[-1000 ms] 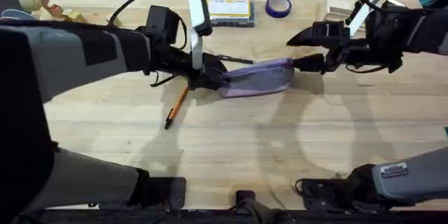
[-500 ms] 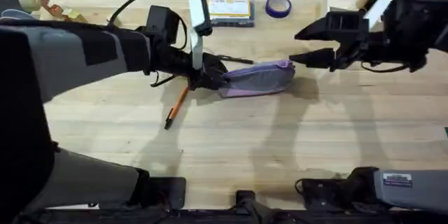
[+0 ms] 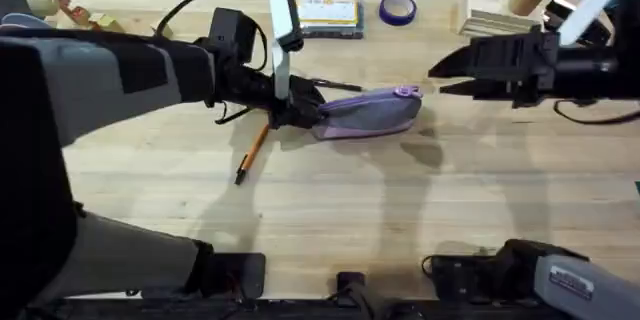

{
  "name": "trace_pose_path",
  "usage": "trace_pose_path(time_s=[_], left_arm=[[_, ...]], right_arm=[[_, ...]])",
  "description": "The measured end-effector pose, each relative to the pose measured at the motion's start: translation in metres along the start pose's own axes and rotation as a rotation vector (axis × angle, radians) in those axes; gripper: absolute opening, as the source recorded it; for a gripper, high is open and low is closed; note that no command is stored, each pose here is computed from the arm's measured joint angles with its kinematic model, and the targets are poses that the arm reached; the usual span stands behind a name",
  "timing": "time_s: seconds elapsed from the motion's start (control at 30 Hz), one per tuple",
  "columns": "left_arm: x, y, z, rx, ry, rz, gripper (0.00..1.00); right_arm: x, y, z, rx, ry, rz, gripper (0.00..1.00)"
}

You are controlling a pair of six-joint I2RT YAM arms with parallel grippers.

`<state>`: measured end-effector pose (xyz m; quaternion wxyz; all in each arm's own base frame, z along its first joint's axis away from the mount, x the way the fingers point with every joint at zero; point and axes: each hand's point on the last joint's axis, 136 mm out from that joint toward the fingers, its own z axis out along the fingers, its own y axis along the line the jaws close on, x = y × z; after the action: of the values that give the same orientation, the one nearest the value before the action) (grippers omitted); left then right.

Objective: Unzip the bag, pick up the pens from the table one at a time and place them inside, then zip the bag closed.

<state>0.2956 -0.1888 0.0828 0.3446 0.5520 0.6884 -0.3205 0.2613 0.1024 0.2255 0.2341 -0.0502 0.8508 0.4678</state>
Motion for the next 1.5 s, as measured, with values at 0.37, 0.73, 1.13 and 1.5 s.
trace_pose_path(time_s=[0.37,0.73,1.13,1.5], left_arm=[[0.000,0.000,0.000,0.000,0.000,0.000,0.042],[0.000,0.000,0.000,0.000,0.000,0.000,0.042],[0.000,0.000,0.000,0.000,0.001,-0.001,0.042],[0.000,0.000,0.000,0.000,0.001,-0.001,0.042]], right_arm=[[0.012,0.000,-0.012,0.293,-0.014,-0.219,0.997],[0.019,0.006,0.007,0.370,0.076,-0.471,0.997],[-0.011,0.015,0.010,0.393,0.049,-0.971,0.997],[-0.012,0.014,0.010,0.397,0.092,-1.179,0.997]])
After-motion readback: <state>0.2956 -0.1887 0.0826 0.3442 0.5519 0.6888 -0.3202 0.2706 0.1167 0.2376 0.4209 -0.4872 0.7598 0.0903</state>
